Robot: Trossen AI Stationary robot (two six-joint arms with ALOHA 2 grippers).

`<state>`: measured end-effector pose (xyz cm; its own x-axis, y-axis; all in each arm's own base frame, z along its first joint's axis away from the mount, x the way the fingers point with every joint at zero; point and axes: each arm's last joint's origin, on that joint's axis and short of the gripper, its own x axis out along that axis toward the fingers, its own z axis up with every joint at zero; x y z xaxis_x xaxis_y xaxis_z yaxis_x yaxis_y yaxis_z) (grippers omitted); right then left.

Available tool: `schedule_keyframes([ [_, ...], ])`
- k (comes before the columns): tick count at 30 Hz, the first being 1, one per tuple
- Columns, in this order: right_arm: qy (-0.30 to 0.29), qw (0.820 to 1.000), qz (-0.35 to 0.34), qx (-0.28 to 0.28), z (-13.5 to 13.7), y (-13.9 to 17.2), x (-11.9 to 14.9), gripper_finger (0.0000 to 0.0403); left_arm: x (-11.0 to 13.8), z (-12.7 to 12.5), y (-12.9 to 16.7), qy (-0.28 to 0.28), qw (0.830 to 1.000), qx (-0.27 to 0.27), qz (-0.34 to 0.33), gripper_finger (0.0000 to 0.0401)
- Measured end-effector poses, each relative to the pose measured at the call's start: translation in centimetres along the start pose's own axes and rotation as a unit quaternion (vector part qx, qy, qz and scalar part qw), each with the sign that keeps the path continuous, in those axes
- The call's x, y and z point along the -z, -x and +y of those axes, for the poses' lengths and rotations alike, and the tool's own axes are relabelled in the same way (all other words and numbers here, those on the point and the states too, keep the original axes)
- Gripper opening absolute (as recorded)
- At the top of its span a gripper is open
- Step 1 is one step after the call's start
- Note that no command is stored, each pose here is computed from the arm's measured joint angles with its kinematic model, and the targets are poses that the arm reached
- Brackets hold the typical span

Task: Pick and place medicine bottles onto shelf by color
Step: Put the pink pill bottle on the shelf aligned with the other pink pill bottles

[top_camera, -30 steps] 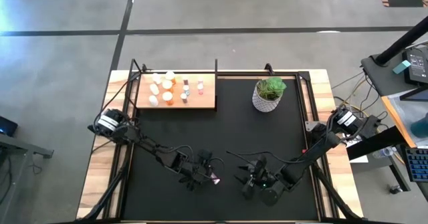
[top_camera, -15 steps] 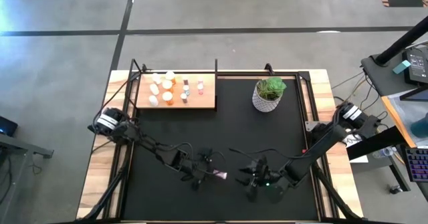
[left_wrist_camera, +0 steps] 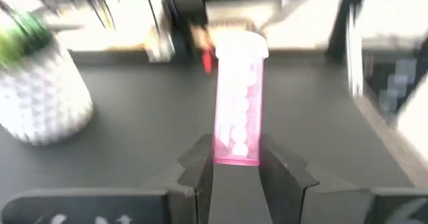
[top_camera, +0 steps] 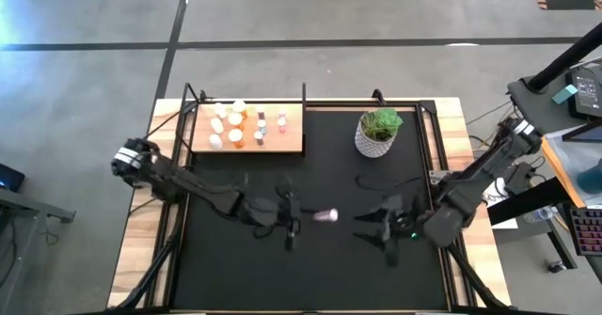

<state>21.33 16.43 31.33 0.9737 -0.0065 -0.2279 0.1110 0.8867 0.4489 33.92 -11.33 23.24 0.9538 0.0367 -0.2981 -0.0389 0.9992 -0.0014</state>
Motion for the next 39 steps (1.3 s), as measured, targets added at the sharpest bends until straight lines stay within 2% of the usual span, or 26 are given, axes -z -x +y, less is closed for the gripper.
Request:
schedule_keyframes([
  [3,0.015,0.999,-0.032,0.003,-0.3,1.4,-1.6,0.0203,-2.6,0.9,1.1,0.033,0.996,-0.012,-0.078,0.0084],
  [6,0.042,0.997,-0.058,0.023,-0.6,2.0,-2.5,0.0203,-4.9,1.3,2.3,0.064,0.985,-0.023,-0.161,0.0084],
  [10,0.085,0.991,-0.090,0.055,-0.6,1.9,-2.8,0.0203,-7.4,1.6,3.8,0.077,0.959,-0.025,-0.271,0.0084],
  [14,0.111,0.983,-0.132,0.062,-0.1,0.9,-3.4,0.0203,-8.4,1.7,4.4,0.091,0.938,-0.024,-0.335,0.0084],
  [19,0.112,0.976,-0.177,0.063,0.1,-0.3,-4.2,0.0203,-8.5,1.7,4.4,0.097,0.935,-0.021,-0.339,0.0085],
  [26,0.082,0.982,-0.171,0.005,-1.4,-2.2,-5.4,0.0203,-8.4,1.6,4.4,0.096,0.936,-0.019,-0.338,0.0086],
  [34,0.069,0.982,-0.178,-0.008,-3.0,-3.5,-6.9,0.0203,-8.3,1.4,4.3,0.095,0.937,-0.016,-0.336,0.0086],
  [39,0.084,0.979,-0.181,-0.031,-2.7,-5.1,-7.9,0.0203,-8.3,1.4,4.4,0.095,0.937,-0.016,-0.337,0.0086],
])
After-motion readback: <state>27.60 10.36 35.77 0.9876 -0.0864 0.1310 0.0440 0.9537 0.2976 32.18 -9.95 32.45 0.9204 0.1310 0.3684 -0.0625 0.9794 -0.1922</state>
